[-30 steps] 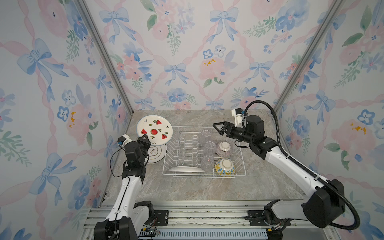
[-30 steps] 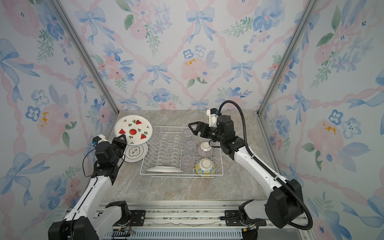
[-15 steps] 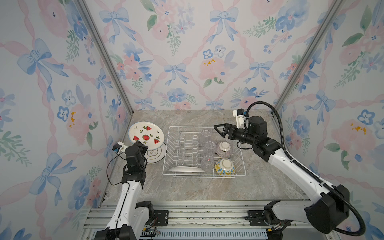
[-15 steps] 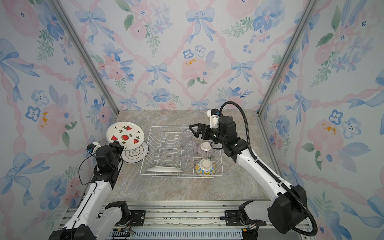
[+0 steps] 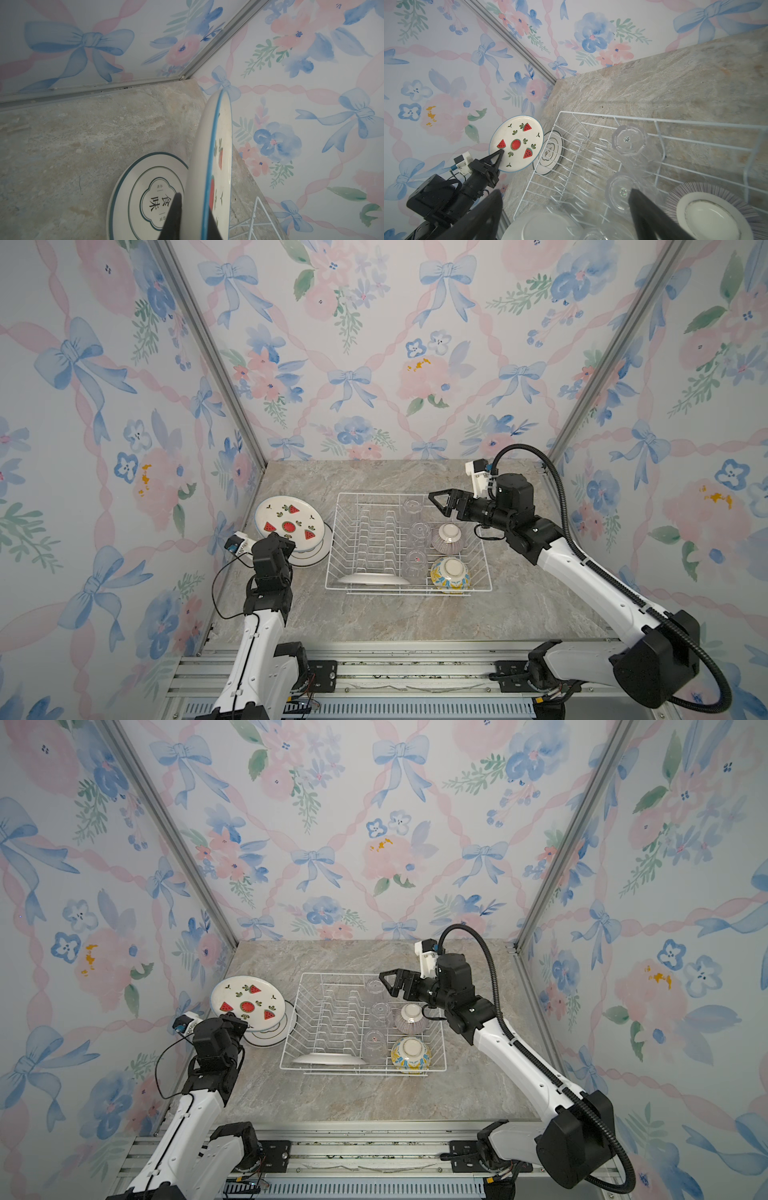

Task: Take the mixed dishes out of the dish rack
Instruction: 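Lower the plate onto the table plates with the left gripper while the right gripper withdraws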

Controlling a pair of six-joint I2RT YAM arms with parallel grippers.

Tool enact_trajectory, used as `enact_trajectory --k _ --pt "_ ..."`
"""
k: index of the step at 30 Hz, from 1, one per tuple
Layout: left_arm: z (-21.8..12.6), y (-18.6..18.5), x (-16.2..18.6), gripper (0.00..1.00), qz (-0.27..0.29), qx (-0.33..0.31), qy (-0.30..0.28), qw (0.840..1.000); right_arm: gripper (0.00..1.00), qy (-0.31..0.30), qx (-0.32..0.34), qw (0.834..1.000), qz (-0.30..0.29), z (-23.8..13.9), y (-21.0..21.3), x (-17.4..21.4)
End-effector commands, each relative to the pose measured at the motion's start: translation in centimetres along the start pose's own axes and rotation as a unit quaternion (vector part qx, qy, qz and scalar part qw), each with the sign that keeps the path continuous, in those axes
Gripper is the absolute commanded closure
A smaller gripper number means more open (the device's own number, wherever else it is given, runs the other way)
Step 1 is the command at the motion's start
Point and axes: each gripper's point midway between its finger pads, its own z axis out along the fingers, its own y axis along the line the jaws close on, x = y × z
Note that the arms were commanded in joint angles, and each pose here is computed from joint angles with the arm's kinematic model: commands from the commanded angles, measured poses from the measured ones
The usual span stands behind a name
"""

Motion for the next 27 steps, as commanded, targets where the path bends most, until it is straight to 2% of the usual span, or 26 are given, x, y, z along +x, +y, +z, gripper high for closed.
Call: enact_trajectory --k 1,13,27 --pt "-0.6 -1.9 -2.2 1.0 -0.009 0.039 -0.04 0.998 0.03 0.003 0.004 1.0 -0.011 -0.5 0.3 0.5" --pt "0.9 -0.1 0.7 1.0 0.002 0.014 0.026 1.0 0.03 0.013 0.018 1.0 -0.012 -0.2 -0.4 0.9" --pt "3.2 -1.0 3.2 1.0 0.013 0.04 0.105 0.994 0.03 0.025 0.022 0.999 -0.007 0.7 -0.7 1.1"
